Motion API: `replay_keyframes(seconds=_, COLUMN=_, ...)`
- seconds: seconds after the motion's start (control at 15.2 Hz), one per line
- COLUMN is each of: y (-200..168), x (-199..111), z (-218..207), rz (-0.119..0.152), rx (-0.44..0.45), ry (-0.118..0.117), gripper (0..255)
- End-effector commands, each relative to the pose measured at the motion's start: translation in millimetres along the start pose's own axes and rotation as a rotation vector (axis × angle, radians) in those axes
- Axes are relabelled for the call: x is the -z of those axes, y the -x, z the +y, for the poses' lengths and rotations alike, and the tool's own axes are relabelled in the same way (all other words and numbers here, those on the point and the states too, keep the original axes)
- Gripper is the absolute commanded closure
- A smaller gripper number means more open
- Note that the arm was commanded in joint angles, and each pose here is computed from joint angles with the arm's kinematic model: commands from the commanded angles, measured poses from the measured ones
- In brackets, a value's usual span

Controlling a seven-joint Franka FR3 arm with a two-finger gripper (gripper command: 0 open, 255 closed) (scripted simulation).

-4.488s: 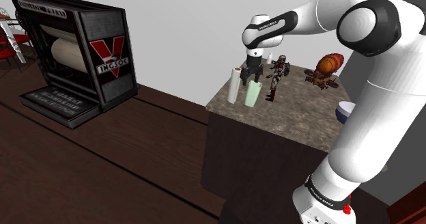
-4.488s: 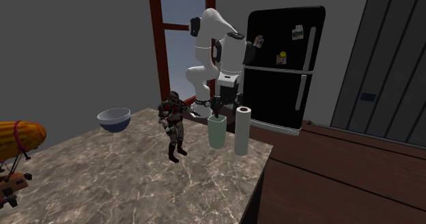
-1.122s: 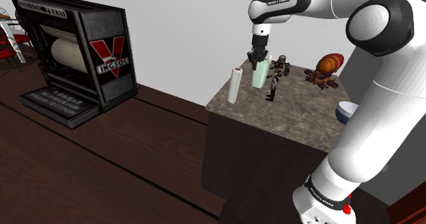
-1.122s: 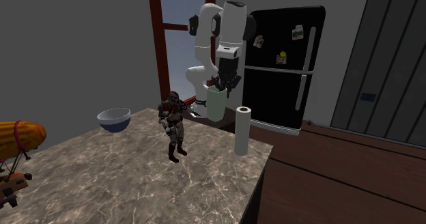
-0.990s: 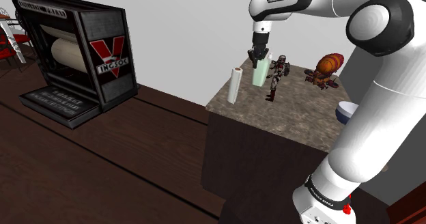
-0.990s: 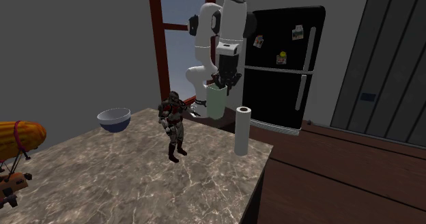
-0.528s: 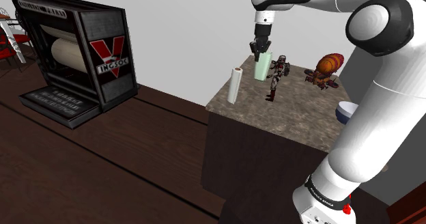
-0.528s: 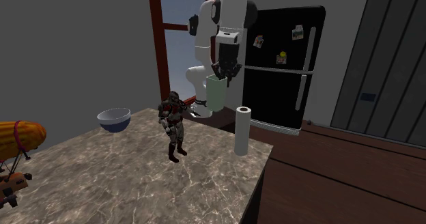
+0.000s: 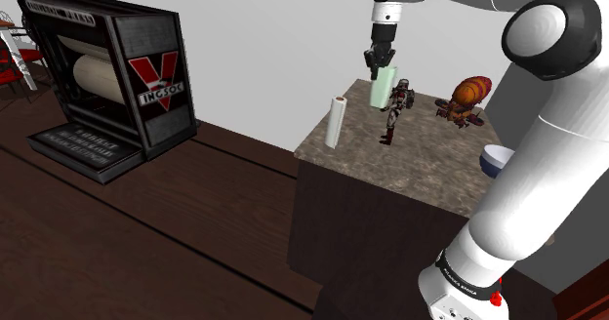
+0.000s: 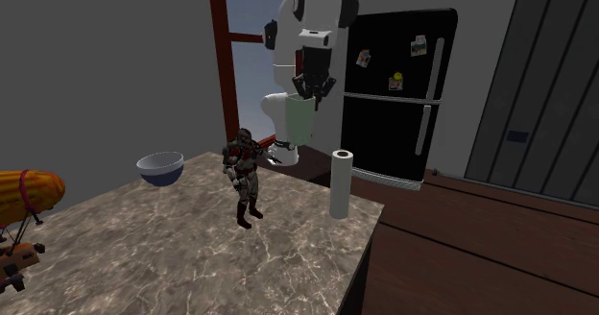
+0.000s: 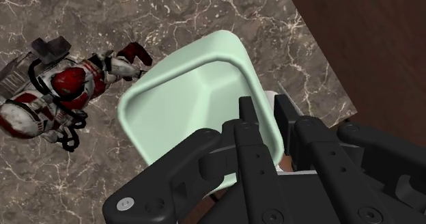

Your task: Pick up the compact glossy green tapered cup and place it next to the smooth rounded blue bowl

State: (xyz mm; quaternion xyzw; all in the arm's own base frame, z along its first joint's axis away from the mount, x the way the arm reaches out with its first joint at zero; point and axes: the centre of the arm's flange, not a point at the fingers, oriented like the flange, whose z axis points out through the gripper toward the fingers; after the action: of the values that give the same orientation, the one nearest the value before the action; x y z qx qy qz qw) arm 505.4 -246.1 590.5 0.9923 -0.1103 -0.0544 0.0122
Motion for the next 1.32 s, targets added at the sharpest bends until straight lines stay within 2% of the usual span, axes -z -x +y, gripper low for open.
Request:
replay_keyframes(seconds=0.0, y=20, x=0, z=10, rz=0.0, rx=0.0, ry=0.0, gripper=255)
replay_keyframes(seconds=1.25, y=242, x=-27, z=124, rz=0.0, rx=0.0, ry=0.0, gripper=255)
